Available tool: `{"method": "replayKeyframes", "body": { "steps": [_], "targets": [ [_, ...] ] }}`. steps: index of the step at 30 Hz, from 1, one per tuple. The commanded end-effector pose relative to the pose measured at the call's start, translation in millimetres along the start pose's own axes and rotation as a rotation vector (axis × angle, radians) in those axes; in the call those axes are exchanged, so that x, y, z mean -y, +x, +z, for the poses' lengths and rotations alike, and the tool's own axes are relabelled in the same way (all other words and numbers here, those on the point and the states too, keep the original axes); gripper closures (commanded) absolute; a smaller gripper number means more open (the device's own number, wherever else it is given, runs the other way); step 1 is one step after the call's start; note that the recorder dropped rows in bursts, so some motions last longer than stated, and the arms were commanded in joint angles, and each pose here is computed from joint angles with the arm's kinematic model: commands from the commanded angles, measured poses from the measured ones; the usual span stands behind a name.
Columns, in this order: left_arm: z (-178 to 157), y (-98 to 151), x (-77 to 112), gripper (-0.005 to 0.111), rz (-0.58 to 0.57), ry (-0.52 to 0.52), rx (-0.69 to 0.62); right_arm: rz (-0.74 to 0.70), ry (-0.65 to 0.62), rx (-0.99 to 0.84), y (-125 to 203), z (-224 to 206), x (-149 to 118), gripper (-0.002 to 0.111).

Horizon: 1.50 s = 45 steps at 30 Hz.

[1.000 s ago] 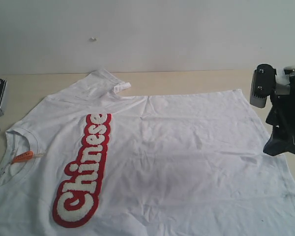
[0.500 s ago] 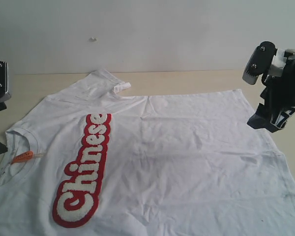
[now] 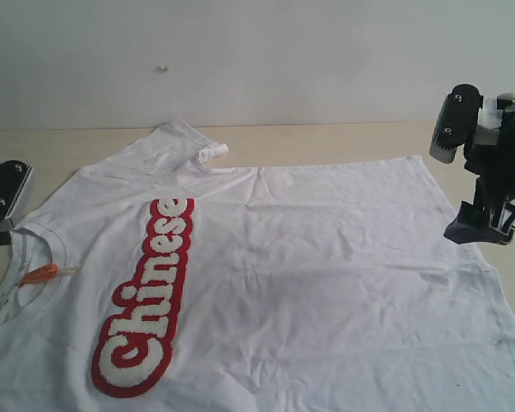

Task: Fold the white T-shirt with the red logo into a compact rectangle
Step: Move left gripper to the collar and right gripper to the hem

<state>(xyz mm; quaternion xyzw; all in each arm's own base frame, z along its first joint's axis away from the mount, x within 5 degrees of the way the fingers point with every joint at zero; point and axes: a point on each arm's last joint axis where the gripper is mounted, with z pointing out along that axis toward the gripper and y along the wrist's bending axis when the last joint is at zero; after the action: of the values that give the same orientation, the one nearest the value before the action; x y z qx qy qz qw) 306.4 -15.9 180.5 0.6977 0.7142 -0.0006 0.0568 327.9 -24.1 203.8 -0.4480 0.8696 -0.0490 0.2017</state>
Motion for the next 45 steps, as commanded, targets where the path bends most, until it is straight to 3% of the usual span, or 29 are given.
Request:
{"method": "replayKeyframes", "body": {
  "steps": [1,6,8,13,24,34,45],
  "targets": [
    [18.8,0.3,0.6,0.002,0.005,0.072,-0.024,-0.121,-0.076,0.0,2.0,1.8,-7.0,0.003],
    [-1.6,-3.3,-17.1,0.002,-0.076,0.112,-0.02,-0.222,-0.242,0.017,-0.2,13.1,-13.5,0.003],
    [-7.3,-3.5,-20.1,0.002,-0.074,0.163,-0.03,-0.218,-0.318,-0.005,-5.2,10.2,-7.2,0.003],
    [3.9,-1.4,-27.4,0.002,-0.028,0.153,-0.044,-0.236,-0.421,-0.048,-12.5,4.1,4.9,0.003],
    [53.9,12.2,-44.0,0.002,-0.014,0.122,-0.036,-0.263,-0.459,-0.177,3.3,40.2,8.0,0.003],
    [57.6,25.3,-50.5,0.002,-0.029,0.062,0.03,-0.322,-0.408,-0.16,2.9,46.1,12.6,0.003],
    [77.2,22.5,-48.2,0.002,-0.034,0.12,0.042,-0.327,-0.415,-0.168,3.8,45.7,12.3,0.003]
  ]
}}
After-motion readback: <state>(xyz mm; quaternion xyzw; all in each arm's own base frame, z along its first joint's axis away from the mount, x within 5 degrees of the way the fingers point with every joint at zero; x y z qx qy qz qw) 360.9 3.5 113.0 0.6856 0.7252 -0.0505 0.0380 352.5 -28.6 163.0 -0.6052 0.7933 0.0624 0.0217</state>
